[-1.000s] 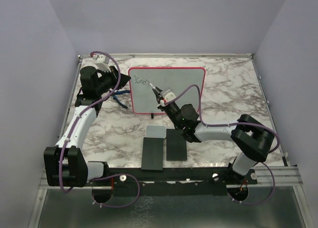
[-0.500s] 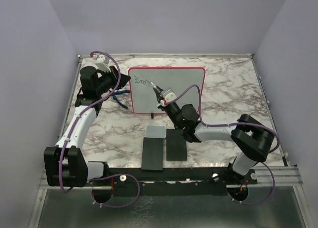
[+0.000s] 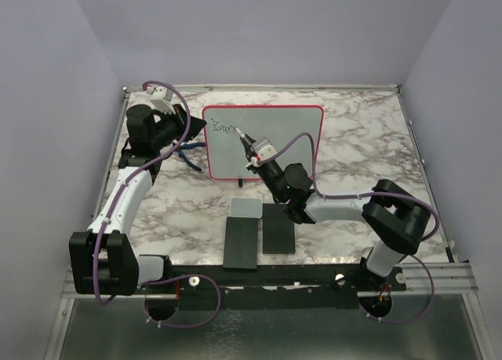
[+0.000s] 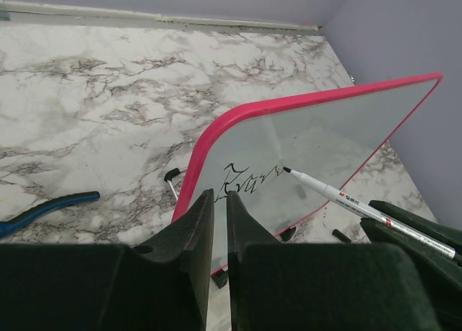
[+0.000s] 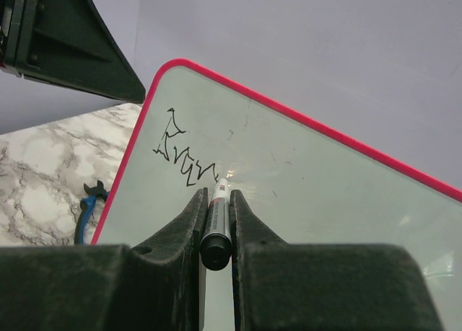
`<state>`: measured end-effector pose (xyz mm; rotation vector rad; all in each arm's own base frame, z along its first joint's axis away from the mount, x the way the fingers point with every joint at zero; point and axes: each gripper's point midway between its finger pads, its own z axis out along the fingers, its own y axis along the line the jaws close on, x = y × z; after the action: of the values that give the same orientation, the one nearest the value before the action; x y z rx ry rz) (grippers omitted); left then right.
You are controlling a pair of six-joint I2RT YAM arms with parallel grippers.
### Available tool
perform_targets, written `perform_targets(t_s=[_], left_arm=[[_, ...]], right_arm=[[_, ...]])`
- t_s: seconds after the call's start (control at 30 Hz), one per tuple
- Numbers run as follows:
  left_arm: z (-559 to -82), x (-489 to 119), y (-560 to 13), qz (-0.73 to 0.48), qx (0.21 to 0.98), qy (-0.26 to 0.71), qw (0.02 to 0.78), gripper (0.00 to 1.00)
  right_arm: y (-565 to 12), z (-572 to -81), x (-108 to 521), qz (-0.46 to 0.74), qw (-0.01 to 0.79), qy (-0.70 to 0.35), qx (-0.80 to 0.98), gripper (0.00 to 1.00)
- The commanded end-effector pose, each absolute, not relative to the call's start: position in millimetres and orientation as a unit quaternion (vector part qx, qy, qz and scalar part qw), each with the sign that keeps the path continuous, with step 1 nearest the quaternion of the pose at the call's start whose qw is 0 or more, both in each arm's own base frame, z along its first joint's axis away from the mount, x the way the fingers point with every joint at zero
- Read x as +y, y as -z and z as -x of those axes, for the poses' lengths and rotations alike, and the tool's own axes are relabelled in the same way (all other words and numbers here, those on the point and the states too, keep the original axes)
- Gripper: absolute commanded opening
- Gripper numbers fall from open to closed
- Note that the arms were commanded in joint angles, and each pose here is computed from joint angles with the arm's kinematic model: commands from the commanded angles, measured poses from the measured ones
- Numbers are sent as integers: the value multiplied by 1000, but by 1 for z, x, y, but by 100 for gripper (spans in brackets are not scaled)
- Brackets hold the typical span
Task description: Write a sentence on the whiteboard
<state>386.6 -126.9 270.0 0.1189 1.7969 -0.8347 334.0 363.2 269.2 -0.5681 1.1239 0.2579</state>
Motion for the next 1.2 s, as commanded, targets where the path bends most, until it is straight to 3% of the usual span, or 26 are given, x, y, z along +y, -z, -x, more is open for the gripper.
perform_targets(t_s=[0.0,1.17], left_arm=[[-382,-127,-274,-56,753,350,555,13],[-382,-127,-275,-55,752,351,555,13]], right_arm=[[-269,-336,371,270,800,-123,522,1],[-249,-332,361,275,783,-121,545,1]])
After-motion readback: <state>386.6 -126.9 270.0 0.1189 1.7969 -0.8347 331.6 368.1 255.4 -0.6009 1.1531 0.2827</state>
